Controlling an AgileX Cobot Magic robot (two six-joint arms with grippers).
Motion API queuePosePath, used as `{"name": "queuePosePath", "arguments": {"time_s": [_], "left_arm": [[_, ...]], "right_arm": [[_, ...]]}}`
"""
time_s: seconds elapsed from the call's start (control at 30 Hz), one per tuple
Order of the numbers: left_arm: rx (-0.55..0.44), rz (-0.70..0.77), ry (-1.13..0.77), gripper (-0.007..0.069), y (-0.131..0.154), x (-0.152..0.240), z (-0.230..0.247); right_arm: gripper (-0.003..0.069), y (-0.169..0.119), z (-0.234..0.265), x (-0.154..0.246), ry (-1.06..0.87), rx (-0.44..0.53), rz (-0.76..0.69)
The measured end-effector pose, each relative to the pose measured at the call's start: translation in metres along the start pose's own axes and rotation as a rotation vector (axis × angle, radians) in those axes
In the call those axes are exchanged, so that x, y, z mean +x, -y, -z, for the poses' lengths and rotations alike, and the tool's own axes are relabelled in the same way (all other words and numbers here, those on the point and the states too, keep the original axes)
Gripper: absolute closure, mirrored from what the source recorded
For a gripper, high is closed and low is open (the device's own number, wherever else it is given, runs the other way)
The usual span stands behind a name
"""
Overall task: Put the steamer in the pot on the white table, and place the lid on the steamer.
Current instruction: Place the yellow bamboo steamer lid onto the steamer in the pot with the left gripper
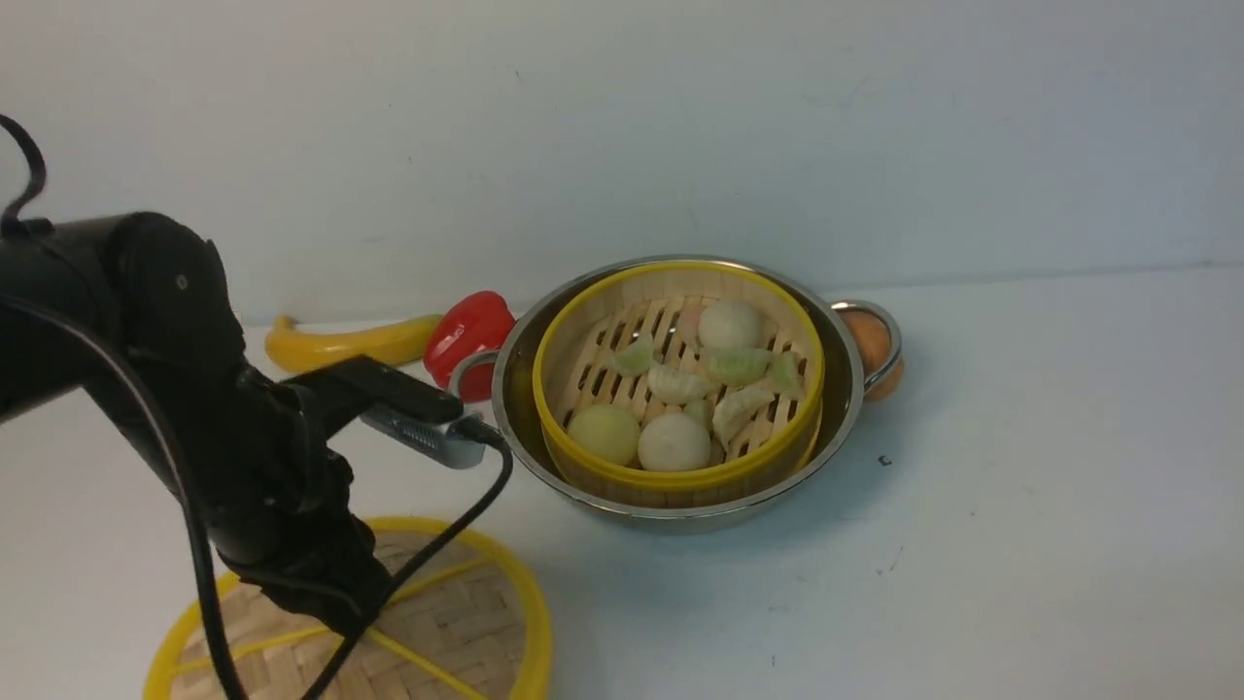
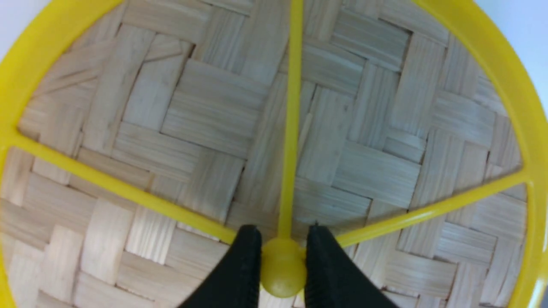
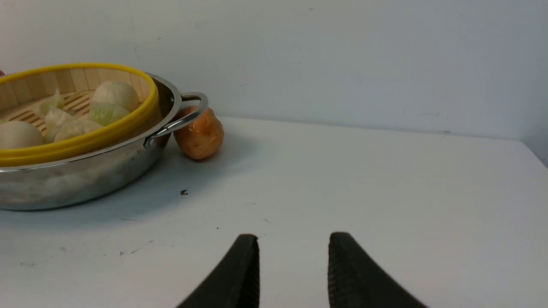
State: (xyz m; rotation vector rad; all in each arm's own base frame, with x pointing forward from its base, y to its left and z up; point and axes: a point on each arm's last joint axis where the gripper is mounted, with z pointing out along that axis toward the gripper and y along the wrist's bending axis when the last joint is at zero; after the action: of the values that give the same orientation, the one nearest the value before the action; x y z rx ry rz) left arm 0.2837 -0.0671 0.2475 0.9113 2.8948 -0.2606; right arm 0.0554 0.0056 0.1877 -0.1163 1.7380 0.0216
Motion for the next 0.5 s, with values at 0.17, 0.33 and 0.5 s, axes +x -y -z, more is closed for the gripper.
{"name": "queuePosePath", "arguments": {"time_s": [0.17,0.33,0.5], "left_arm": [[-0.039,-0.011,0.093,0.051,0.003,-0.011,0.04],[-0.094,-0.028,0.219,0.051,0.004,-0.026,0.08],[-0.1,-0.053,0.332,0.051,0.009,-0.039,0.104]], "right_arm": [[0.0411,0.0,0.0,0.0,0.0,0.0,0.0],[0.0411,0.0,0.0,0.0,0.0,0.0,0.0],[0.0411,0.0,0.0,0.0,0.0,0.0,-0.001]]}}
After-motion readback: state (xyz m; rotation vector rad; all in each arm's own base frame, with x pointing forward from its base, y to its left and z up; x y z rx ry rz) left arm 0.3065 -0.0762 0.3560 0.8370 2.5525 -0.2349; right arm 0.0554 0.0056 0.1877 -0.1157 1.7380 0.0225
